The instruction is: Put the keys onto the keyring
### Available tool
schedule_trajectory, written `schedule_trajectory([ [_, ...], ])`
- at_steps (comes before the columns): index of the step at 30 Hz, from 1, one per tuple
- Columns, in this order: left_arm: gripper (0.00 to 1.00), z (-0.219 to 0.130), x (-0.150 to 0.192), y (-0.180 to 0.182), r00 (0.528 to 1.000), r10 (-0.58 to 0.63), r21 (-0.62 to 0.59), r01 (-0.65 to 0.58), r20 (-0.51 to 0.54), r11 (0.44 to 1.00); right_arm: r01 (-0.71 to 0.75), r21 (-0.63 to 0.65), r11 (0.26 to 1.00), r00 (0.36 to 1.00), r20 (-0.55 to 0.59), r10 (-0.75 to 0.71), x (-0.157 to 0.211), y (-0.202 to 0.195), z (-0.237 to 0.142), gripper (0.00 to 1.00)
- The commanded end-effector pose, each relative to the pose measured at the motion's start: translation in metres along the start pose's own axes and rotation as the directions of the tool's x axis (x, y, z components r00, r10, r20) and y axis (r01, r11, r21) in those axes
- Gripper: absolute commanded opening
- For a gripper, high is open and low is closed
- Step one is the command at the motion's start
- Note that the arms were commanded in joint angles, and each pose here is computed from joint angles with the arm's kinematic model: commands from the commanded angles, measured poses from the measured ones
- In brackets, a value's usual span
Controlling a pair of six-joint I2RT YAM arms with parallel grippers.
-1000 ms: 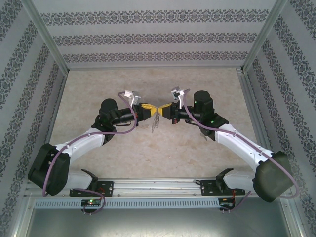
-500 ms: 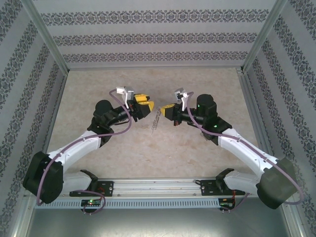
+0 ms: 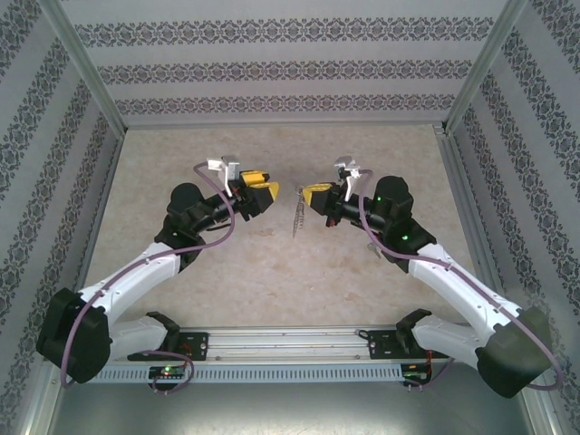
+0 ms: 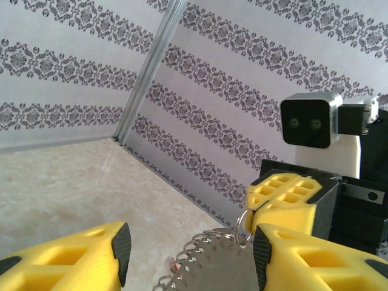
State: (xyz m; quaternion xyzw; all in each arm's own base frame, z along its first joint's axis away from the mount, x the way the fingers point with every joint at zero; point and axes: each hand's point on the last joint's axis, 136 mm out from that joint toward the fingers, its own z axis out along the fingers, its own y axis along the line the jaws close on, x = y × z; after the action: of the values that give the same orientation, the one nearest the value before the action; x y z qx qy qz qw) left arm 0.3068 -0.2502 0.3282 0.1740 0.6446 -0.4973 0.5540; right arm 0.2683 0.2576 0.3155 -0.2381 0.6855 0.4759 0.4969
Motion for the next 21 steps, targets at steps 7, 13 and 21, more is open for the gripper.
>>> schedule_trajectory([
  [7,0.59,0.007,-0.045,-0.027,0.993,-0.022,0.096,0.011,0.112,0.995,0.203,-0.084,0.976,0.963,0.195,-0.184,-0.073,0.058,-0.021,0.00],
  [13,0.62,0.010,-0.061,-0.043,0.990,-0.045,0.165,0.022,0.133,0.986,0.280,-0.098,0.955,0.934,0.257,-0.247,-0.091,0.080,-0.034,0.00],
  [21,0.64,0.010,-0.070,-0.065,0.989,-0.079,0.284,0.042,0.121,0.958,0.313,-0.106,0.944,0.914,0.303,-0.269,-0.102,0.095,-0.039,0.00],
])
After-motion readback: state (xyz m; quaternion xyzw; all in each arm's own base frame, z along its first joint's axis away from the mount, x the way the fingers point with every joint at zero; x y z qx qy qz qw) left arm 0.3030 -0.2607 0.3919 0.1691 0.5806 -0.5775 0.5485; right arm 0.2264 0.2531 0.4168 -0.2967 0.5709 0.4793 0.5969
